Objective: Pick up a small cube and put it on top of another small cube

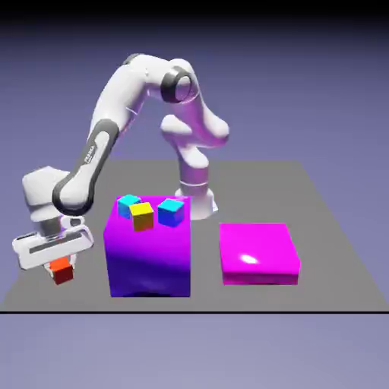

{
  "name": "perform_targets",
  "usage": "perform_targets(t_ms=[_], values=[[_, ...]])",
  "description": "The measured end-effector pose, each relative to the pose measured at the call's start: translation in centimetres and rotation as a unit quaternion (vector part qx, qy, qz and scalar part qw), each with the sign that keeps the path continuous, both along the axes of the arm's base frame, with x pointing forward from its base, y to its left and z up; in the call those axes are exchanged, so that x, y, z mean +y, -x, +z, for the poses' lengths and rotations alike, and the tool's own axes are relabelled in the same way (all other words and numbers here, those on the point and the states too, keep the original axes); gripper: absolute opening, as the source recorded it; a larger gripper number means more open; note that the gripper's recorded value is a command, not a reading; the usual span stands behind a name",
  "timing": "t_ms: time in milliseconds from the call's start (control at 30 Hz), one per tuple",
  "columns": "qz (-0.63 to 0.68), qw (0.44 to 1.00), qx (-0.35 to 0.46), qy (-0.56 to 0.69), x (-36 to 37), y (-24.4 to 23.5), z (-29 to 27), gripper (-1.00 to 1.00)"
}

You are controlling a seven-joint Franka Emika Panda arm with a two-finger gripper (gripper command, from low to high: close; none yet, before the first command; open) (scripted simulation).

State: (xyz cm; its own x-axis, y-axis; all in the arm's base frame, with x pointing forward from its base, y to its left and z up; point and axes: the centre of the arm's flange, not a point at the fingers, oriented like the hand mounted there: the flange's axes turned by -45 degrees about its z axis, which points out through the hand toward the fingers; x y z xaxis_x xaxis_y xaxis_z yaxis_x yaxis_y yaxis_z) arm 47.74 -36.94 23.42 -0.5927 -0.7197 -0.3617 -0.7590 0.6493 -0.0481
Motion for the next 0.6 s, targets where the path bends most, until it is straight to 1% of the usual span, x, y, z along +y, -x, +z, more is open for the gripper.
perform_targets(t_ms=[100,200,400,500,533,600], values=[[0.113,0.993,-0.018,0.001,2.4,-0.9,4.9,-1.00],[0.224,0.974,-0.027,0.005,5.2,-1.2,9.9,-1.00],[0.429,0.903,-0.013,0.027,11.9,0.1,19.5,-1.00],[0.498,0.867,0.015,0.023,16.6,0.4,22.8,-1.00],[0.500,0.866,0.025,0.011,18.3,-0.1,22.8,-1.00],[0.490,0.871,0.026,0.010,17.4,0.2,22.8,-1.00]])
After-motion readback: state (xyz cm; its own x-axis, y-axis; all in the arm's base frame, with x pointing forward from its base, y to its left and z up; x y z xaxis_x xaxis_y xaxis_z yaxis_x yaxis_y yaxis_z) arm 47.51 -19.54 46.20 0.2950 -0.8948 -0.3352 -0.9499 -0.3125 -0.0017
